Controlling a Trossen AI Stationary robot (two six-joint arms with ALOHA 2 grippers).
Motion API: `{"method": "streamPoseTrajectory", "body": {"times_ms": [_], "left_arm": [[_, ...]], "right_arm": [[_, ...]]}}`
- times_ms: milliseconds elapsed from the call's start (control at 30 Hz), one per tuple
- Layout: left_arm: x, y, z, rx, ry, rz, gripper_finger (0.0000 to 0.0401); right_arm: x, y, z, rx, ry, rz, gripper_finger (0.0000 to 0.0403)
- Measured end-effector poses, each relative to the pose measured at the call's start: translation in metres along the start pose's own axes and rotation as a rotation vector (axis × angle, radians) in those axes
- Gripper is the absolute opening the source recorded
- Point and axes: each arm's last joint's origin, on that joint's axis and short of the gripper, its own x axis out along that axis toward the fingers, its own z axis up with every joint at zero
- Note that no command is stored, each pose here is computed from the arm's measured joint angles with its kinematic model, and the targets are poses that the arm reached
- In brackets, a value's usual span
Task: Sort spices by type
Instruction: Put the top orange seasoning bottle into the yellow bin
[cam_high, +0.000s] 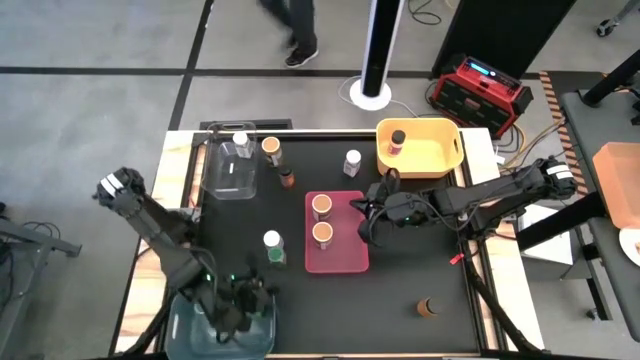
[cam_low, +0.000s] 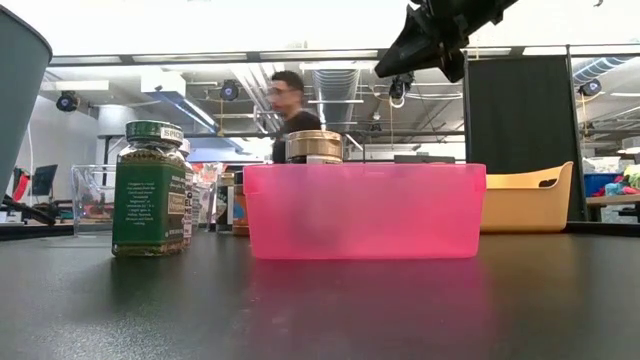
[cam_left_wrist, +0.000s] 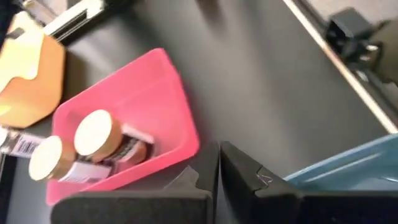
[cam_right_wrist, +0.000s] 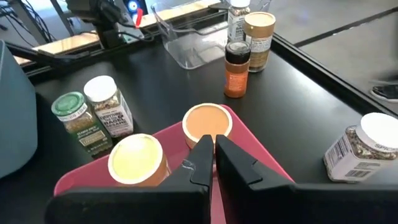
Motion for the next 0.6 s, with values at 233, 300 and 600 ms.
{"method": "streamPoseTrajectory", "body": {"times_ms": [233, 300, 600], "left_arm": [[-0.011, 0.048, -0.03, -0.134, -0.03, 0.064, 0.0], [-0.014, 0.06, -0.037, -0.155, -0.031, 0.077, 0.0], [-0.036, 0.107, -0.057, -0.148, -0.081, 0.156, 0.0]], "right_arm": [[-0.001, -0.003, 0.007, -0.004, 0.009, -0.018, 0.0009], [-0.001, -0.006, 0.012, -0.009, 0.008, -0.033, 0.0009], [0.008, -0.037, 0.053, -0.051, 0.035, -0.173, 0.0009]]}}
